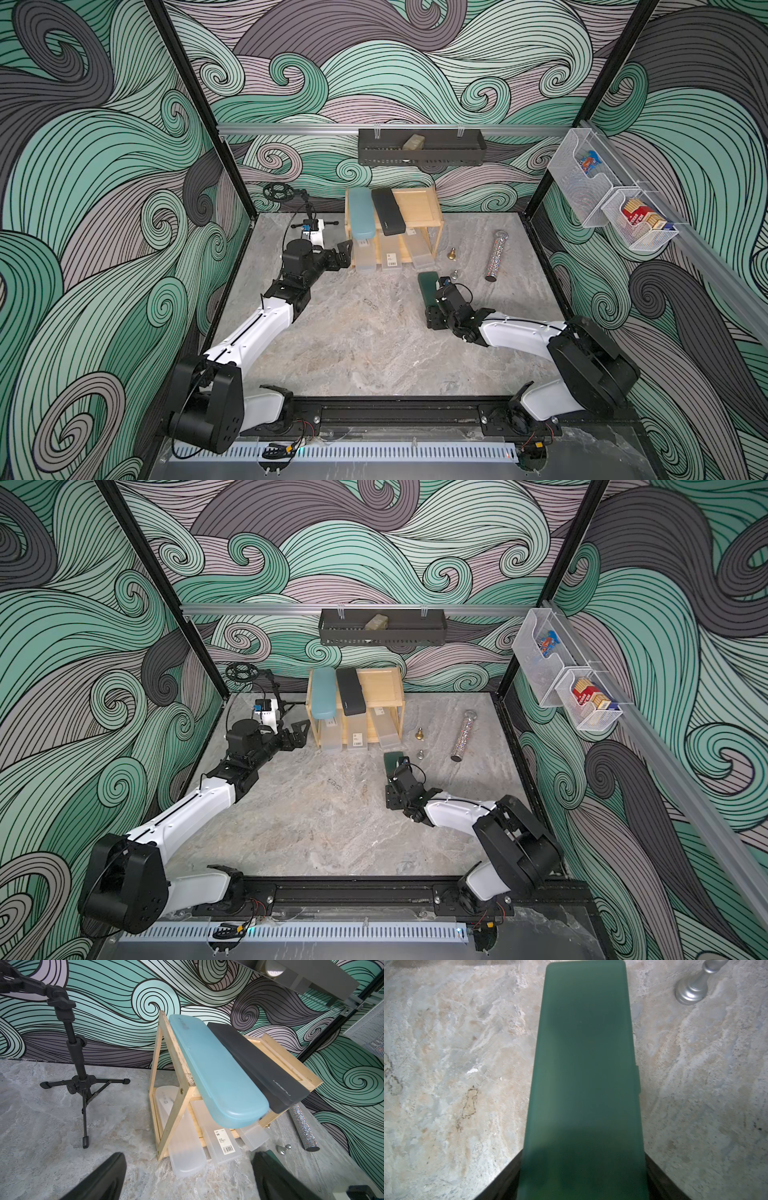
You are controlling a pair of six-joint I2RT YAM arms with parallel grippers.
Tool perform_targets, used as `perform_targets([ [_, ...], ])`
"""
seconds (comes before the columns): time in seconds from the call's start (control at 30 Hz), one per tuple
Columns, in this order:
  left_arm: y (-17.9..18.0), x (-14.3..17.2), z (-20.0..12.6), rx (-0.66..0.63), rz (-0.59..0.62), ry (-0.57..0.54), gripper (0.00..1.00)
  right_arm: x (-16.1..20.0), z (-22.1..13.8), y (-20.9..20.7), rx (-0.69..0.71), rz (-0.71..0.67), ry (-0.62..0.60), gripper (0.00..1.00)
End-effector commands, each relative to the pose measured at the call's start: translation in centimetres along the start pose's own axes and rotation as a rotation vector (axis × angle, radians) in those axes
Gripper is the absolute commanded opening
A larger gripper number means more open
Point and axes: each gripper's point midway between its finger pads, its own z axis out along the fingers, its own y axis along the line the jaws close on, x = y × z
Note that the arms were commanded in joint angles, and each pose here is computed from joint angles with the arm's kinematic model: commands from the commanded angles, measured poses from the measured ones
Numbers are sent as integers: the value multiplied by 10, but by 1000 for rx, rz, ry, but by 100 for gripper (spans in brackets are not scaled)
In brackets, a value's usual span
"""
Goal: Remove the pencil cases from the shelf
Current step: Place the pencil case at the center of the board.
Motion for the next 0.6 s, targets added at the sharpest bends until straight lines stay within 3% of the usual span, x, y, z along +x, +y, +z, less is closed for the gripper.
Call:
perform_targets([
  [0.0, -1, -2, 1, -3, 17, 1, 99, 27, 6, -4, 2, -14, 91, 77],
  [0.33, -1, -2, 0, -9, 18, 1, 99, 14, -7, -2, -22, -10, 44, 88],
  [0.43, -2, -3, -1, -5, 16, -1, 99, -5, -23, 2, -41, -11, -10, 100],
  [0.57, -3, -7, -2, 0, 13, -12, 98, -46, -61, 11, -74, -37, -116, 100],
])
